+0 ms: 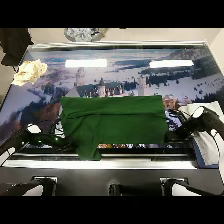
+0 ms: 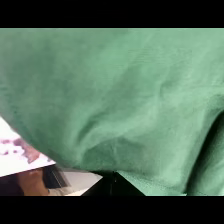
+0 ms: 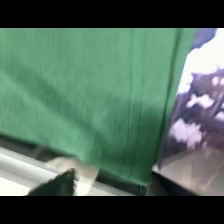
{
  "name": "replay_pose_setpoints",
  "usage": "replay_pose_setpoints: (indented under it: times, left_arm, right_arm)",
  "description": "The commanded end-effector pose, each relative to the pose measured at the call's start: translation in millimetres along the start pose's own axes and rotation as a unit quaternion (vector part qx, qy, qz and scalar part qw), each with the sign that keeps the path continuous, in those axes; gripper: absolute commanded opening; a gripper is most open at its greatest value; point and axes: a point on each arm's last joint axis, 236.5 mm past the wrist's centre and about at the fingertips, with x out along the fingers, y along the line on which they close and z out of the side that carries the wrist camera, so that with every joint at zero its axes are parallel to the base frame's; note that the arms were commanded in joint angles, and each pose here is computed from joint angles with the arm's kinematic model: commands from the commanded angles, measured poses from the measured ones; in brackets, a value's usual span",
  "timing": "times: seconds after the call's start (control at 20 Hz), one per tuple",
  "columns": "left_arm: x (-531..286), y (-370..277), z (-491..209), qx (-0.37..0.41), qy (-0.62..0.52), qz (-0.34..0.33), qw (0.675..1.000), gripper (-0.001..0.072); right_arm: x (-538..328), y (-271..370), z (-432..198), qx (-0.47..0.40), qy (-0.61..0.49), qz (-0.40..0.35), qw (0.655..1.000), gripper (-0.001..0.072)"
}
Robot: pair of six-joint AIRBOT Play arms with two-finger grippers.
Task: Fold the shirts.
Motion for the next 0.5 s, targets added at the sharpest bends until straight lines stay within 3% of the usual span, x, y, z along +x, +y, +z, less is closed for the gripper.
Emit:
replay_pose_setpoints:
  times: [0.0,0.05,0.45]
  left_arm:
    - [-3.2,5.2,20.9,0.013,-0.046,0.014,0.999,0.0028]
    - [-4.5,5.0,22.1,0.015,-0.047,0.013,0.999,0.0027]
    - [-113.2,-43.5,74.8,0.108,-0.129,0.015,0.986,0.0021]
  right_arm:
    - [4.3,5.1,7.5,0.026,-0.018,0.012,0.999,0.0243]
    - [4.3,6.0,3.1,0.021,-0.008,0.013,1.000,0.0041]
    - [-74.0,12.1,53.2,-0.103,-0.106,-0.044,0.988,0.0045]
